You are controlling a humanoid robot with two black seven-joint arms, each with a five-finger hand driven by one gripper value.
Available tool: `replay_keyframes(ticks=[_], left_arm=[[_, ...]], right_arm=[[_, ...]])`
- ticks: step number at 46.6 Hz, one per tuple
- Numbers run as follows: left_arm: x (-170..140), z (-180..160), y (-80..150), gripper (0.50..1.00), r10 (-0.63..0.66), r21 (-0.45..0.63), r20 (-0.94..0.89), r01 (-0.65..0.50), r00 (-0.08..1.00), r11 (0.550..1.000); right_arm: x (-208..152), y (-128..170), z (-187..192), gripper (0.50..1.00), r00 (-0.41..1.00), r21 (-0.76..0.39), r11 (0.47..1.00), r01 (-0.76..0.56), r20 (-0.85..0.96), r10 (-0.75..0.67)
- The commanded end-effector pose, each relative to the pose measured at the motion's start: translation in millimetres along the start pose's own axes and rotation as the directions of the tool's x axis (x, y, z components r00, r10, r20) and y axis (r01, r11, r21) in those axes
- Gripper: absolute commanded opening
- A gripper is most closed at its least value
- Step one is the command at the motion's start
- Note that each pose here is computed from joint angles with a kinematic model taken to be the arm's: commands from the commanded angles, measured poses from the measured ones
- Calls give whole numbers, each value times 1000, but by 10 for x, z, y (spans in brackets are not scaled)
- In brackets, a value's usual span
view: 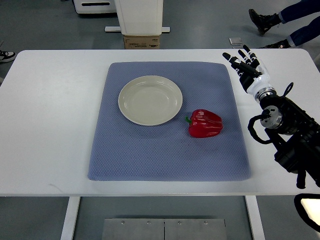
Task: Place red pepper on plate with right hand
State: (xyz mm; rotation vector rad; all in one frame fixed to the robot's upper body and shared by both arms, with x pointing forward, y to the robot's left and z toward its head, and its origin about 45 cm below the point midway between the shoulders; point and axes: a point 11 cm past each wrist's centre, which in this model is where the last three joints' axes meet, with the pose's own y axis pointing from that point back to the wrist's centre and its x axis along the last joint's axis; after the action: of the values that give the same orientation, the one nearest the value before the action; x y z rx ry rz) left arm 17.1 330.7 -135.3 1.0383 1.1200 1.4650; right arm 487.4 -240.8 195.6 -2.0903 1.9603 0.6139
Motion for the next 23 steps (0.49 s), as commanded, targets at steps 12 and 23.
replay_keyframes(ticks=[12, 23], left_arm=[[1, -1, 0, 1000, 1, 0, 1, -1, 1000, 1000], [1, -1, 0, 1000, 1, 0, 1, -1, 1000, 1000]], right_arm=[[2, -2, -10, 1000, 1000, 2, 1000, 0, -1, 0], [-5, -5, -16, 1000, 1000, 3, 1000, 2, -1, -2]])
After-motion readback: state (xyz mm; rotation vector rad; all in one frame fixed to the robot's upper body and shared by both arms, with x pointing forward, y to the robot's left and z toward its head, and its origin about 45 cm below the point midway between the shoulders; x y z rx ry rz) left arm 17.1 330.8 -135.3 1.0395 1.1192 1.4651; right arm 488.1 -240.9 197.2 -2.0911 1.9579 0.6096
